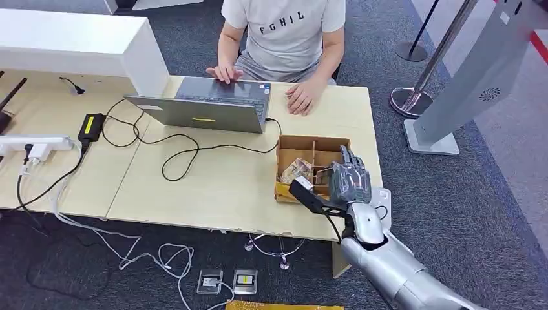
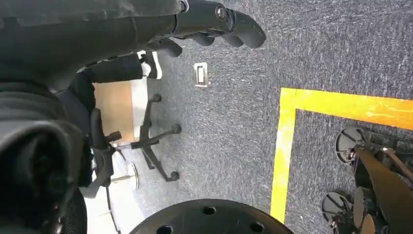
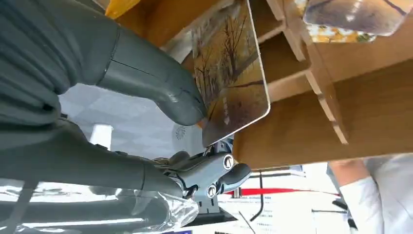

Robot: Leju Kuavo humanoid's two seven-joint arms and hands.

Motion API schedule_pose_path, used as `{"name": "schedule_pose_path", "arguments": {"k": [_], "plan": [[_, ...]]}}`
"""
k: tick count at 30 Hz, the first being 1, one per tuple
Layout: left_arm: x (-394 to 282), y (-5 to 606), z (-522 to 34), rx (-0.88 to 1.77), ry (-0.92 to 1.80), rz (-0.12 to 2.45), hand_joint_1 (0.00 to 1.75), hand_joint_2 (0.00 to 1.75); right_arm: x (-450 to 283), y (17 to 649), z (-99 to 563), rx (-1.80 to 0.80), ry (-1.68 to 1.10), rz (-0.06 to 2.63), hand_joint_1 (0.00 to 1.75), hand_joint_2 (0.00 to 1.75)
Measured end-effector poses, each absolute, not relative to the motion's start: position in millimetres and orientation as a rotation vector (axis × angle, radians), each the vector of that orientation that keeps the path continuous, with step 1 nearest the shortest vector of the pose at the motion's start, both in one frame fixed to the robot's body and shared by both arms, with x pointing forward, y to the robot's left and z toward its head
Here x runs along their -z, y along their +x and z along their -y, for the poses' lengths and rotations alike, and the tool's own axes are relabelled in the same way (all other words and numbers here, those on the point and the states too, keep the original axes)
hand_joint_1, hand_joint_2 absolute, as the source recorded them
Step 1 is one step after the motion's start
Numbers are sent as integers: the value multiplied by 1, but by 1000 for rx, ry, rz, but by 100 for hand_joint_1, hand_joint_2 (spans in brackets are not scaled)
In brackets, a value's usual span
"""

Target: Pass the card to the sensor for recognition and then transmit it.

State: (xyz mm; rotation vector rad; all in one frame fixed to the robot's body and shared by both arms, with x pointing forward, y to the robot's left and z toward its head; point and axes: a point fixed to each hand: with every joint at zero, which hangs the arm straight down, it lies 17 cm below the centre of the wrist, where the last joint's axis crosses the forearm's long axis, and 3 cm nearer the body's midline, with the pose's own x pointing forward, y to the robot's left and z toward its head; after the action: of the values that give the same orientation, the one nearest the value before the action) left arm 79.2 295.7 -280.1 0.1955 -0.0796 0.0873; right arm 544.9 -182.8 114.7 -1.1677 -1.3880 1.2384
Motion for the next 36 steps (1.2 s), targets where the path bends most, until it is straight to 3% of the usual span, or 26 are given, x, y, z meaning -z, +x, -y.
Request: {"name": "schedule_pose_path", "arguments": {"k": [19, 36], "plan": [[280, 82, -298, -84, 204, 98, 0, 0, -285, 538, 125, -1122, -1454, 1806, 175, 175], [280, 84, -295, -56, 195, 103, 0, 0, -291, 540, 103, -1076, -1344, 1874, 175, 175]]}}
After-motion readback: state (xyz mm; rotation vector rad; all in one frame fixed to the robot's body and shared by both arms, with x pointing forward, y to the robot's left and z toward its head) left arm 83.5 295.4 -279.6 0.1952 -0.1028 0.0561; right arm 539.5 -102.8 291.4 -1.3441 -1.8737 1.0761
